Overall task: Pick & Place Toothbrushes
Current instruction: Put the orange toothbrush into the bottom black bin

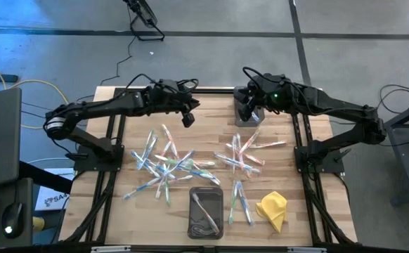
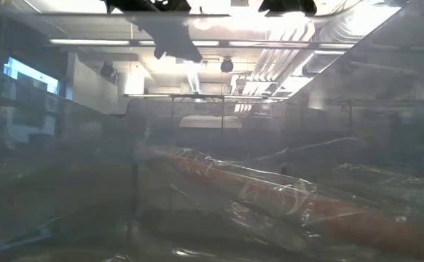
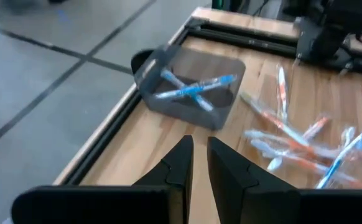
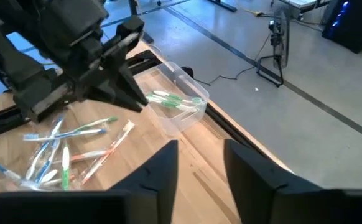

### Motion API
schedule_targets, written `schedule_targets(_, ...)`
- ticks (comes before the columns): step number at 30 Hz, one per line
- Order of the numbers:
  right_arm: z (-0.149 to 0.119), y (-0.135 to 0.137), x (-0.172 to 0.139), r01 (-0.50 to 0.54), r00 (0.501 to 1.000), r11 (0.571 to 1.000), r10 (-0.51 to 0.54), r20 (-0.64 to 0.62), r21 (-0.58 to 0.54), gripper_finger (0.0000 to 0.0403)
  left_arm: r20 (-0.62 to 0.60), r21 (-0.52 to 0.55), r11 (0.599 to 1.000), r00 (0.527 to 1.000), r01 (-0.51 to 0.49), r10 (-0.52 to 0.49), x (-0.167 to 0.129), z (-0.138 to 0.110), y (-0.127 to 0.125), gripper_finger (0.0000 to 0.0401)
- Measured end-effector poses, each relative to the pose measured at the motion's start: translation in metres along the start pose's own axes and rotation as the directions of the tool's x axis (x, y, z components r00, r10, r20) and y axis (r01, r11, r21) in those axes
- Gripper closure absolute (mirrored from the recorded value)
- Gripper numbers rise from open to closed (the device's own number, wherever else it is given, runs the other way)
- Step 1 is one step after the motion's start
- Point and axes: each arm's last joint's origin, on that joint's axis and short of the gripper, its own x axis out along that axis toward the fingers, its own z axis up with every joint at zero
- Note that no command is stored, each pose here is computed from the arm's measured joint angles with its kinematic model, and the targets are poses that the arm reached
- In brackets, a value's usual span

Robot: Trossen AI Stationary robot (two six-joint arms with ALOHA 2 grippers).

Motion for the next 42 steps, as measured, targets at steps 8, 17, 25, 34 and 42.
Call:
schedule_targets(8, -0.014, 0.01, -0.005, -0.048, 0.992, 0.998, 0.042, -0.116, -0.051, 0.0356, 0.029, -0.002, 1.0, 1.0, 0.001, -0.001, -0.024, 0.007, 0.002, 0.036)
schedule_targets(17, -0.04, 0.026, -0.018, -0.148, 0.934, 0.982, 0.101, -0.342, -0.115, 0.0394, 0.036, -0.003, 1.0, 0.999, 0.001, -0.001, -0.032, 0.008, 0.002, 0.036)
schedule_targets(25, -0.051, 0.024, -0.023, -0.117, 0.889, 0.991, 0.075, -0.452, -0.067, 0.0393, 0.033, -0.003, 1.0, 0.999, 0.0, 0.0, -0.032, 0.008, 0.003, 0.036)
schedule_targets(34, -0.058, 0.023, -0.018, -0.112, 0.852, 0.985, 0.028, -0.523, -0.13, 0.0393, 0.032, -0.003, 1.0, 0.999, 0.011, -0.011, -0.032, 0.008, 0.002, 0.036)
schedule_targets(42, -0.067, 0.03, 0.001, -0.128, 0.811, 0.974, -0.006, -0.585, -0.187, 0.0393, 0.025, -0.003, 1.0, 0.999, 0.022, -0.022, -0.032, 0.007, 0.002, 0.036)
